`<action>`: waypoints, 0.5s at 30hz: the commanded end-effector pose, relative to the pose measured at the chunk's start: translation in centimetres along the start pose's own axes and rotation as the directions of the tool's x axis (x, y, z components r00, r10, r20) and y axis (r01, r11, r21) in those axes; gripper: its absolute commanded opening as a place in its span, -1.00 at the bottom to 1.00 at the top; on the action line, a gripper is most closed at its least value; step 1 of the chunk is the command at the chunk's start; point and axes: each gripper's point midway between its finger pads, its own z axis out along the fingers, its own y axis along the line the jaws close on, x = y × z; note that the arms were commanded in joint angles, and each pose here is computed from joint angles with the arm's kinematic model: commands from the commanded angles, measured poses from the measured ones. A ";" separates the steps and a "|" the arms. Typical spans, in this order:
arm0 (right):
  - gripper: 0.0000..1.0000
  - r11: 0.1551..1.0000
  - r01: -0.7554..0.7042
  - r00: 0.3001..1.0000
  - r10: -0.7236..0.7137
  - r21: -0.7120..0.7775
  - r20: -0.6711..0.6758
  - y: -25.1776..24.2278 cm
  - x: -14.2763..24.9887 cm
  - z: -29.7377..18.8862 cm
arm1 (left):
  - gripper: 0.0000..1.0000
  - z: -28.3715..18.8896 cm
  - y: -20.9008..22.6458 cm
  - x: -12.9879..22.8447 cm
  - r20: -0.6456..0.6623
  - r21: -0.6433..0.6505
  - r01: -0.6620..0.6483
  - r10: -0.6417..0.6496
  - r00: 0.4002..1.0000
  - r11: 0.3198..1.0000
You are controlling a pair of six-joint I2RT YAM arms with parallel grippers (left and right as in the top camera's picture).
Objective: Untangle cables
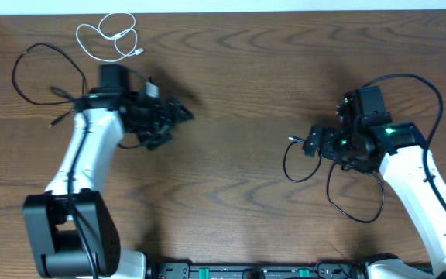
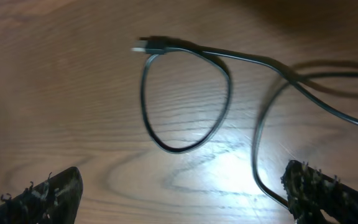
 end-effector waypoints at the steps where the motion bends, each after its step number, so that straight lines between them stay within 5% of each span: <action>1: 0.99 0.996 -0.077 0.997 0.076 0.044 0.021 -2.1 -0.7 -0.7 | 0.74 3.6 -1.0 3.8 -0.066 -0.167 -0.198 0.189 0.980 0.966; 3: 0.98 0.980 -0.144 0.990 0.143 0.135 0.018 -4.7 -0.4 -1.0 | 0.75 4.5 -0.5 4.5 -0.055 -0.296 -0.260 0.255 0.965 0.919; 8: 0.98 0.831 -0.366 0.928 0.358 0.420 0.100 -11.3 1.7 -2.5 | 0.76 3.1 2.3 3.0 0.052 -0.428 -0.074 0.106 0.993 0.901; 10: 0.99 0.773 -0.436 0.896 0.420 0.461 0.144 -13.0 2.2 -2.3 | 0.96 2.2 3.5 2.2 0.074 -0.443 -0.031 0.071 0.995 0.896; 15: 0.98 0.696 -0.536 0.834 0.523 0.477 0.174 -16.3 3.8 -0.6 | 0.96 0.5 6.0 2.2 0.062 -0.479 0.036 -0.007 0.998 0.877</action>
